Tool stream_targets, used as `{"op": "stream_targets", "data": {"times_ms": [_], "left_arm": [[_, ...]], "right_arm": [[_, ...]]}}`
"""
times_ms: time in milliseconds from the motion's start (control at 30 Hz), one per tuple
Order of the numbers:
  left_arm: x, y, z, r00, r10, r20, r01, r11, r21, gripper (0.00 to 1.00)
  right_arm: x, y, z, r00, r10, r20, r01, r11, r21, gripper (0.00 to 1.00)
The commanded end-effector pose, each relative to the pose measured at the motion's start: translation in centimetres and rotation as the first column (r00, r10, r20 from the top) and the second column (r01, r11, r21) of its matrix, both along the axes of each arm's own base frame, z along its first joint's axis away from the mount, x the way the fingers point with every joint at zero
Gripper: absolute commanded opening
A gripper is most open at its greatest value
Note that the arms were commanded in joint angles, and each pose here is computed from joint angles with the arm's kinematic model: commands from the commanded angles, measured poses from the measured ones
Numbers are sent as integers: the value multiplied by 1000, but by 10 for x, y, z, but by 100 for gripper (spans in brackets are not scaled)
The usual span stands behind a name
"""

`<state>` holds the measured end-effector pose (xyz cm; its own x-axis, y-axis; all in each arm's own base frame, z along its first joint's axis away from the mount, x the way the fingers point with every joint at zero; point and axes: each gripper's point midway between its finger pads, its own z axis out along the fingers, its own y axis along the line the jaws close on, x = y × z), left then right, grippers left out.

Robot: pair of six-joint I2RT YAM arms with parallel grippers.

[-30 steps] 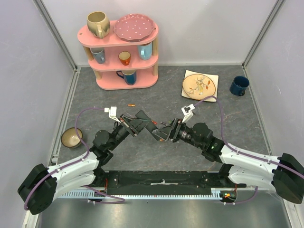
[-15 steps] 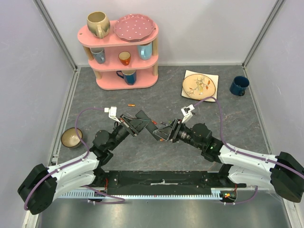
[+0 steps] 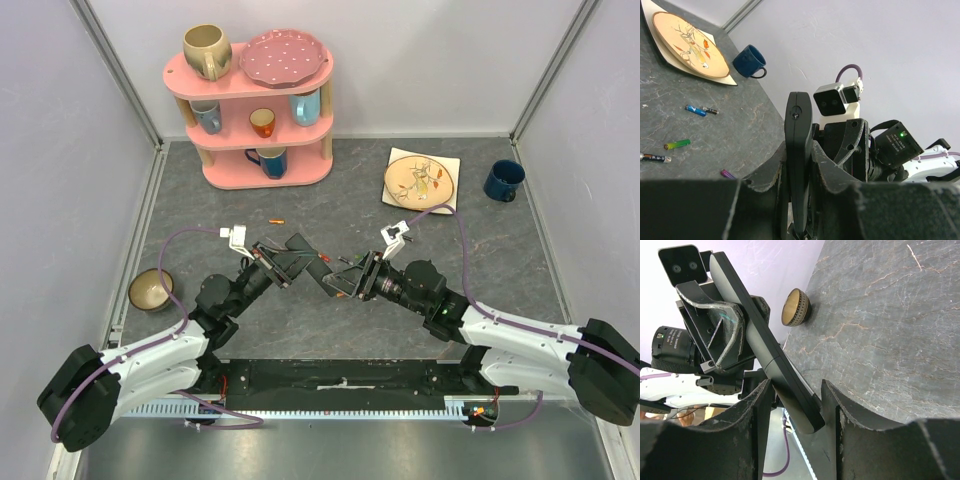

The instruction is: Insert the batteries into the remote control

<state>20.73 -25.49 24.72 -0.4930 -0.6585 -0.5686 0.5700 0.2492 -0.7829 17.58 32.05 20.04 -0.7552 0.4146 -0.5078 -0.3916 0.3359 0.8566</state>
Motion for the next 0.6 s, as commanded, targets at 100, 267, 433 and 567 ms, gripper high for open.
{"op": "stream_targets", "data": {"times_ms": [100,267,433,567], "left_arm": [[-4,5,30,996,6,85,0,997,-73,2],[-3,5,35,995,11,96,-4,997,-79,2],[-2,5,40,994,18,105,-10,997,-82,2],[-1,5,43,994,21,110,-12,996,-83,2]], "right_arm": [[2,0,-8,1000,-1,-3,1,1000,-16,49],[1,-1,-13,1000,5,-6,-5,999,-36,48],[-1,-2,-18,1000,8,-9,-9,999,-50,47],[-2,-3,-20,1000,10,-11,-11,998,-58,47]]}}
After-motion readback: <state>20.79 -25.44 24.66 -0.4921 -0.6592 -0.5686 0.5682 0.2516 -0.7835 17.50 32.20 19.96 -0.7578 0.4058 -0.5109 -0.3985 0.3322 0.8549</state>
